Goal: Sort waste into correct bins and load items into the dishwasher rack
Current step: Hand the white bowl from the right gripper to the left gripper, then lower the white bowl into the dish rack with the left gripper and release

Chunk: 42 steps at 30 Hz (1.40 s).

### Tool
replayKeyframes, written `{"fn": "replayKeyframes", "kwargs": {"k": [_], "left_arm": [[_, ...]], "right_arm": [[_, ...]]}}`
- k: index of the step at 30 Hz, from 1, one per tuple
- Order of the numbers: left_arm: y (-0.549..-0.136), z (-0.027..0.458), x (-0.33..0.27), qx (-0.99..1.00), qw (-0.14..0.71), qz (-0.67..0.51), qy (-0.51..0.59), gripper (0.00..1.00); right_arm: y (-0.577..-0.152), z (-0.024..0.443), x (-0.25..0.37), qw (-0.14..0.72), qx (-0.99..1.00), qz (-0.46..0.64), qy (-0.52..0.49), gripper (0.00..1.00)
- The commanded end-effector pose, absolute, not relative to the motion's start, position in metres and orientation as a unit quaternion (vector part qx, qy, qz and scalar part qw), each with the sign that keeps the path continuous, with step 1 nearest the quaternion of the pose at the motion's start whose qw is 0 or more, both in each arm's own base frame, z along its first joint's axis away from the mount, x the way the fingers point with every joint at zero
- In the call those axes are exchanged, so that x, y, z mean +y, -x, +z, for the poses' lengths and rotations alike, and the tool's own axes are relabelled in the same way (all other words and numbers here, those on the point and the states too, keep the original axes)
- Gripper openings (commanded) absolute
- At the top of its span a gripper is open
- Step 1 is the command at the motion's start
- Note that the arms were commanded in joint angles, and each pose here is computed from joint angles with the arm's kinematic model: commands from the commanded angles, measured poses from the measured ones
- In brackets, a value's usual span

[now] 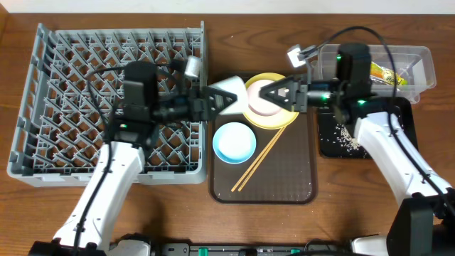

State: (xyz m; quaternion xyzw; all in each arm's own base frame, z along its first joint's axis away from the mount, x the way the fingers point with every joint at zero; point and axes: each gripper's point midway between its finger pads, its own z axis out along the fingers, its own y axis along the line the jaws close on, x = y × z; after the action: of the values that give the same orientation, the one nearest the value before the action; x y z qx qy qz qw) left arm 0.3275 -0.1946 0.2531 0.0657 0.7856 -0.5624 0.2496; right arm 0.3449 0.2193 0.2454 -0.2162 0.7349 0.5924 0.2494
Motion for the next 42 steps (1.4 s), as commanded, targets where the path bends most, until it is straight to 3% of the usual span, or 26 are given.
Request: {"fn": "replayKeyframes", "kwargs": {"k": [1,10,19,35,37,39,42], "left_arm": [[-0.349,0.253,-0.162,0.799,0.321,-0.505,-0.056,0.13],[-0.34,0.218,-0.052,0.881,0.361,-0.298,0.074,0.06],[-0.284,0.17,0.036,0.937,0.283,-0.045,0.198,0.06],[-0.298,0.102,0.043,0.961,0.176,-0.025,0.21,0.06],[-0.299,0.097,0.041,0.963,0.168,-0.033,0.209,0.12],[-0.3,0.092,0.04,0.964,0.16,-0.033,0.209,0.35],[-0.299,0.088,0.04,0.965,0.153,-0.033,0.21,0.36]], "right_arm": [[-0.356,0.239,0.201,0.267,0.749,0.571,0.203,0.27],[-0.354,0.175,0.153,0.256,0.872,0.389,0.152,0.25],[-0.324,0.183,0.115,0.27,0.926,0.221,0.142,0.19],[-0.314,0.18,0.119,0.256,0.931,0.212,0.151,0.18],[-0.314,0.18,0.119,0.256,0.931,0.212,0.151,0.18],[-0.314,0.18,0.119,0.256,0.931,0.212,0.151,0.19],[-0.314,0.18,0.119,0.256,0.931,0.212,0.151,0.19]]}}
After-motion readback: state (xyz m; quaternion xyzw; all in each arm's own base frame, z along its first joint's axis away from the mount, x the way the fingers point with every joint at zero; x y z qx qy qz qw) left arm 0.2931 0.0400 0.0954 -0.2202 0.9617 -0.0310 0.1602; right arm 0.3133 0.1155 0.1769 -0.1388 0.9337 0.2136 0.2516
